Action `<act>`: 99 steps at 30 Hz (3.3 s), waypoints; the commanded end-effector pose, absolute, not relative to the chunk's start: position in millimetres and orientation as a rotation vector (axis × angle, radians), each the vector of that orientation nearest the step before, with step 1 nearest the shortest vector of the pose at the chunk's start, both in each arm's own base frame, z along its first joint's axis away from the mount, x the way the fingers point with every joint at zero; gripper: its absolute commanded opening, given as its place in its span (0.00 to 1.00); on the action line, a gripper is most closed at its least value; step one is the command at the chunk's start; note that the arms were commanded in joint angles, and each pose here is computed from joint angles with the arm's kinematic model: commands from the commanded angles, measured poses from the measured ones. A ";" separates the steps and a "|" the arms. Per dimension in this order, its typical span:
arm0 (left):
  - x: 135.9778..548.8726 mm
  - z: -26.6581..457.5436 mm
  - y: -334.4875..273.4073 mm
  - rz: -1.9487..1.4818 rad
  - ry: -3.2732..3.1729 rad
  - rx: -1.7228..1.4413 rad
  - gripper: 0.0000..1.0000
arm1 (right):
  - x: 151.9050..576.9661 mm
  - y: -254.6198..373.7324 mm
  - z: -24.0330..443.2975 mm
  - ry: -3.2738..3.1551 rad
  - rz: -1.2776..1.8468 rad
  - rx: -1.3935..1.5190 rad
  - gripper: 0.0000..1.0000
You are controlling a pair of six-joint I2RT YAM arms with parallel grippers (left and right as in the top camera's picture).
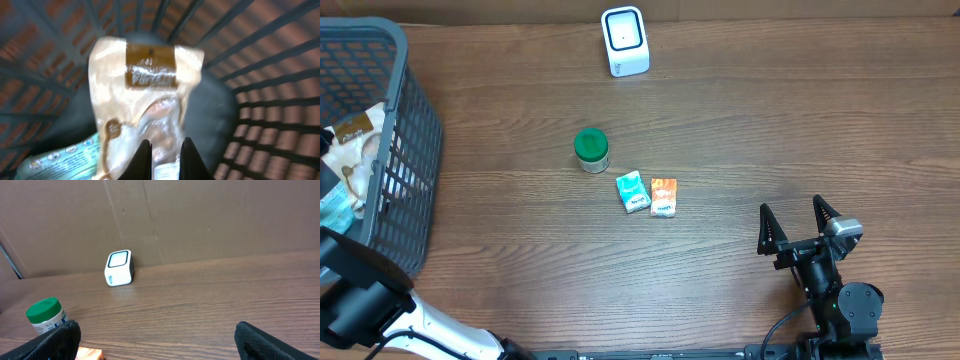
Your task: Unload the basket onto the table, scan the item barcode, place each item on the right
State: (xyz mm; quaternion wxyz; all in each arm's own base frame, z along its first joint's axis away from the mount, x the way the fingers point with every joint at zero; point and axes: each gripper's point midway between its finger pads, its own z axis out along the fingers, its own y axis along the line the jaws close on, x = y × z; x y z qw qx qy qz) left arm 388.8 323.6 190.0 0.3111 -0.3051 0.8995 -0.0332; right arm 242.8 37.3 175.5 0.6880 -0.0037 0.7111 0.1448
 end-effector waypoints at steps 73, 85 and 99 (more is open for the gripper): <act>334.0 51.5 294.0 -0.167 2.214 -1.552 0.04 | 243.0 35.7 174.1 1.585 0.314 -0.006 1.00; 370.2 165.7 291.6 -0.280 2.110 -1.242 0.04 | 243.0 35.7 174.1 1.585 0.315 -0.006 1.00; 339.9 311.8 298.1 0.005 1.898 -1.134 0.49 | 243.0 35.7 174.1 1.585 0.315 -0.006 1.00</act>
